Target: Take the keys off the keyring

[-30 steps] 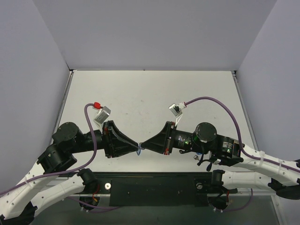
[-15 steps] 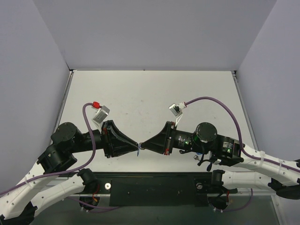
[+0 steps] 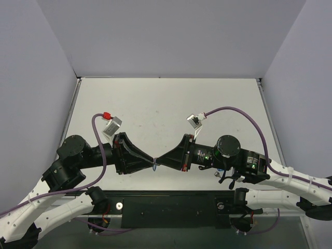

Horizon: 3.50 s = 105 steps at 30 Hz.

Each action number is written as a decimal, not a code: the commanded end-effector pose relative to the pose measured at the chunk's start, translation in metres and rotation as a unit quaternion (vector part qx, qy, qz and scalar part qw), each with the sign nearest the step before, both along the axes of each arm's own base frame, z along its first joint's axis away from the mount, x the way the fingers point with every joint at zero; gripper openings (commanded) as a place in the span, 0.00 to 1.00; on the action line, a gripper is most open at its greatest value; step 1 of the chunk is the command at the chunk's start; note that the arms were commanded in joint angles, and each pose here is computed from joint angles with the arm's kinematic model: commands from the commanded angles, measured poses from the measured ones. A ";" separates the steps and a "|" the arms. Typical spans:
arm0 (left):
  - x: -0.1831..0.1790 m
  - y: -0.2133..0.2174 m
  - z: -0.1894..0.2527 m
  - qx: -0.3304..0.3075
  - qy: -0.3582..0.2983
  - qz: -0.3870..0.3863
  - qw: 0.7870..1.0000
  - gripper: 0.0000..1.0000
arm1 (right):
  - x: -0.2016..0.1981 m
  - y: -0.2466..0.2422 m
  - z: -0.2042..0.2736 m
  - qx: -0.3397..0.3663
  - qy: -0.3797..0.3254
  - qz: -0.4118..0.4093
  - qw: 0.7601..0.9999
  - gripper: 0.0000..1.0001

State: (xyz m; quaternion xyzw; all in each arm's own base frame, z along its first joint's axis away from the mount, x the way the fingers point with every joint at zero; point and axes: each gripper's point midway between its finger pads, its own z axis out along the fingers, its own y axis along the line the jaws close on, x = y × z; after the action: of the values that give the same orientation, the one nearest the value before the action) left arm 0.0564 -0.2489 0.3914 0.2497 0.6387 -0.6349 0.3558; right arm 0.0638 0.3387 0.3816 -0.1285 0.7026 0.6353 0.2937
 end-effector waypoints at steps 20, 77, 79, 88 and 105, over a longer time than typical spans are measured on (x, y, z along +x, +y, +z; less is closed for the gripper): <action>-0.003 -0.003 0.009 -0.016 -0.019 -0.018 1.000 0.00 | -0.001 0.000 0.026 0.034 -0.019 0.002 0.999 0.00; 0.057 0.000 -0.011 -0.105 0.095 0.147 0.979 0.00 | 0.022 0.021 0.014 0.075 0.018 -0.060 0.995 0.00; 0.057 -0.001 -0.013 -0.102 0.096 0.146 0.979 0.00 | 0.022 0.022 0.013 0.073 0.017 -0.060 0.995 0.00; 0.057 0.008 -0.018 -0.071 0.089 0.165 0.980 0.23 | 0.021 0.013 0.014 0.063 0.008 -0.064 0.996 0.00; 0.041 0.004 -0.001 -0.080 0.074 0.119 0.987 0.48 | 0.020 0.005 0.012 0.057 0.008 -0.067 0.996 0.00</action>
State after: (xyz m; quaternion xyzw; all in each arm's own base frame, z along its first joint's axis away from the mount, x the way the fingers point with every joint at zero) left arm 0.1037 -0.2442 0.3743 0.0728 0.6501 -0.6447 0.3954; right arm 0.0973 0.3446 0.3732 -0.0468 0.7009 0.6218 0.3462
